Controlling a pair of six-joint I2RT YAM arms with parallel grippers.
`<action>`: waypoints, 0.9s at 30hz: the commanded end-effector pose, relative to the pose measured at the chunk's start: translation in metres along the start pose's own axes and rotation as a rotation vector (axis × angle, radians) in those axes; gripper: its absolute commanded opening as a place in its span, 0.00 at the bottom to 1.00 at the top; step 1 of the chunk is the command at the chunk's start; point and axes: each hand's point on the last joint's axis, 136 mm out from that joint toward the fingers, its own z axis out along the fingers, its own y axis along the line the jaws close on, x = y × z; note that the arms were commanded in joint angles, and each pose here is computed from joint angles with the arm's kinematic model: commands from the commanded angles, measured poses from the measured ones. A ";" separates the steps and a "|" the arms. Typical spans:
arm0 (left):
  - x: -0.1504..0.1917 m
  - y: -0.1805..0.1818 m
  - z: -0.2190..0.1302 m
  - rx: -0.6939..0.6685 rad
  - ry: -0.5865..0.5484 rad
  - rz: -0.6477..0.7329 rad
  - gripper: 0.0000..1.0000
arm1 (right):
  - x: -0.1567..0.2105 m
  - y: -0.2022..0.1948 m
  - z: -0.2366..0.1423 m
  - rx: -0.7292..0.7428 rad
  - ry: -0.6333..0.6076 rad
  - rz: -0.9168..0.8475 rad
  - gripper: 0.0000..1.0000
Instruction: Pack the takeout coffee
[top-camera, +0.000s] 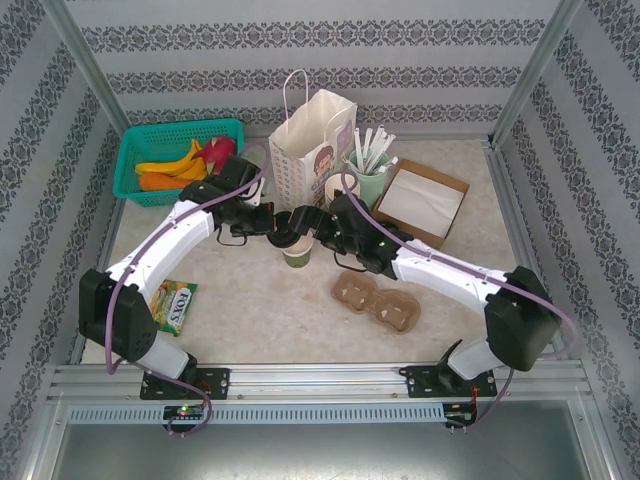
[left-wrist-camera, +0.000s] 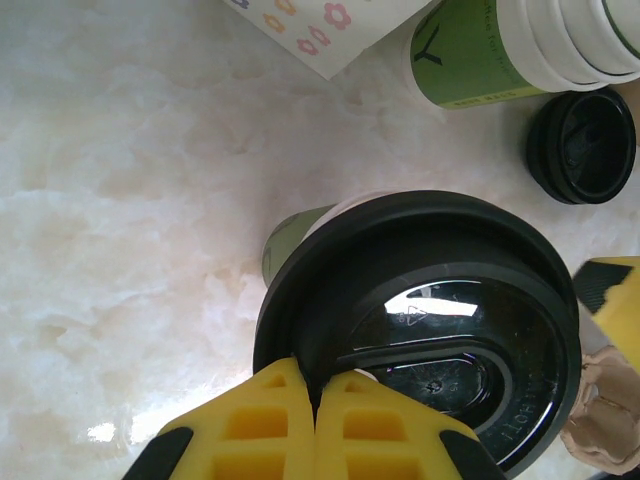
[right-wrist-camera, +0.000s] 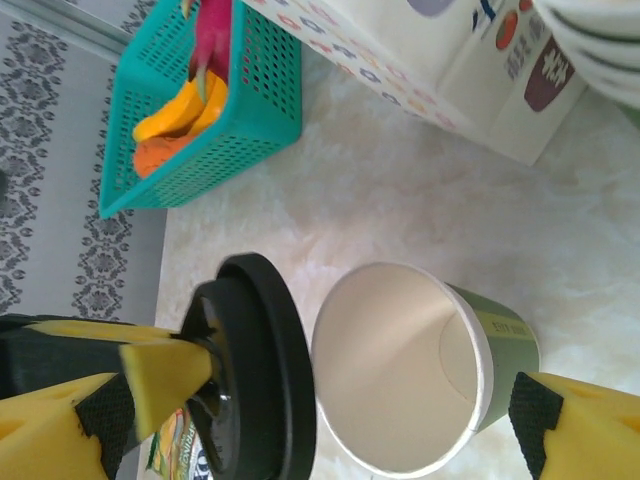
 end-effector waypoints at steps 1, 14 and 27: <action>-0.003 -0.002 0.013 -0.009 -0.003 0.005 0.00 | 0.002 -0.002 0.008 -0.017 0.018 0.033 0.98; -0.004 -0.001 0.028 -0.030 0.007 0.029 0.00 | 0.007 -0.008 0.024 -0.058 0.044 0.062 0.98; 0.001 -0.005 0.038 -0.020 0.039 0.055 0.00 | 0.012 -0.011 0.035 -0.063 0.071 0.076 0.98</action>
